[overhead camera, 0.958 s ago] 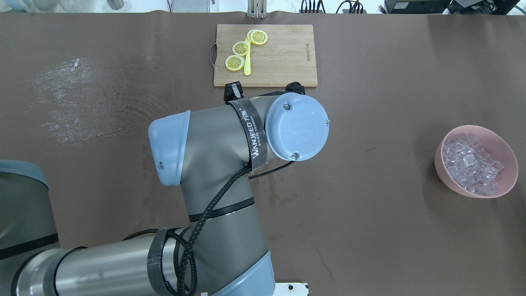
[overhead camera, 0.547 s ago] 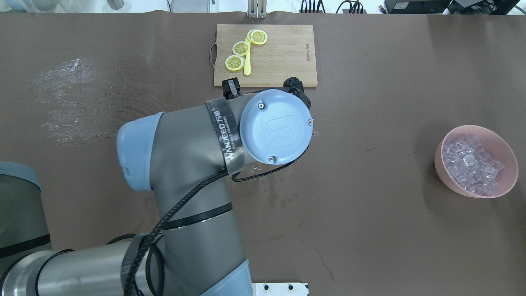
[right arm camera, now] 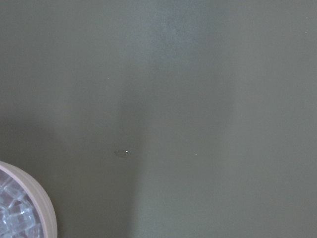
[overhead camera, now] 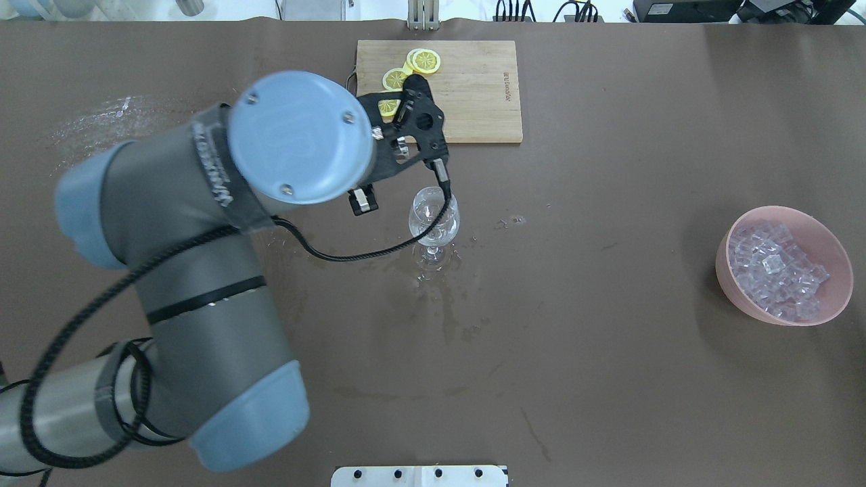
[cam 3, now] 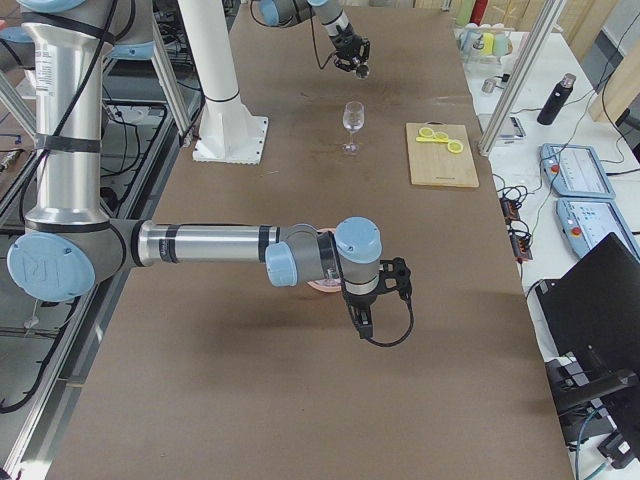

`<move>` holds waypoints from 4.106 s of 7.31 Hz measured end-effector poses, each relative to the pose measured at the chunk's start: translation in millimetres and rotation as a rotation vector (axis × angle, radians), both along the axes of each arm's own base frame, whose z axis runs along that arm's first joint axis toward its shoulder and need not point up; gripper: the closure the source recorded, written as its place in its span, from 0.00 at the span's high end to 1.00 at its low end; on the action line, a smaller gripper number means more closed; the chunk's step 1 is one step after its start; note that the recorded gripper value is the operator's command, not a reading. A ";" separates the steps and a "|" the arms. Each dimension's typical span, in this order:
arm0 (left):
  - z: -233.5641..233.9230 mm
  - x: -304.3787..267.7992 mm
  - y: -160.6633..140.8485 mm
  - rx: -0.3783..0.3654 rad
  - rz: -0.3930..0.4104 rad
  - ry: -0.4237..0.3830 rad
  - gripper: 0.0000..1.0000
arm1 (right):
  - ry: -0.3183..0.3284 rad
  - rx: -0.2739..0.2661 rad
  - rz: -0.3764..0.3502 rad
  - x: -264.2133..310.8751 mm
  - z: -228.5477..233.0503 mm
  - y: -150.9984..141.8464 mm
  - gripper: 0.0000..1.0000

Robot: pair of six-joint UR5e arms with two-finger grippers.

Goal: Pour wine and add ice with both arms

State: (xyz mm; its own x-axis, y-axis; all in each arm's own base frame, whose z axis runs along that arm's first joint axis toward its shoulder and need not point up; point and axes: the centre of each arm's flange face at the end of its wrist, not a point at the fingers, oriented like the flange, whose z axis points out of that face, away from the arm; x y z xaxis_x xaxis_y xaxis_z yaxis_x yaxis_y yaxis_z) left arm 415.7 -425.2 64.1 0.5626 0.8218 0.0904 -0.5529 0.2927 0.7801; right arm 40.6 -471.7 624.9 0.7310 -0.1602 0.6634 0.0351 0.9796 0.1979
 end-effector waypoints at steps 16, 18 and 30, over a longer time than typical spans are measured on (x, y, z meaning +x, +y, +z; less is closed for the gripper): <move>431.4 -162.2 -22.8 -0.002 -0.433 1.036 0.00 | -0.008 0.003 -0.001 -0.5 -2.6 1.3 1.00; 442.2 -141.8 -29.5 -0.037 -0.470 1.009 0.00 | -0.008 0.002 -0.001 -0.5 -2.0 0.6 1.00; 478.9 -63.5 -7.6 -0.272 -0.582 0.980 0.41 | -0.008 0.009 -0.002 -0.6 -5.0 0.0 1.00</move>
State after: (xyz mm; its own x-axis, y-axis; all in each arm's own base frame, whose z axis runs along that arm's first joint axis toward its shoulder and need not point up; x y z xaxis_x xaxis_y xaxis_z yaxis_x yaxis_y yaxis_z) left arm 352.2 -432.8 543.1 0.5916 0.3430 -0.7296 0.5225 0.5260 0.6710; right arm 40.1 -471.7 619.9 0.7254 -0.1675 0.6677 0.0352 0.9777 0.2070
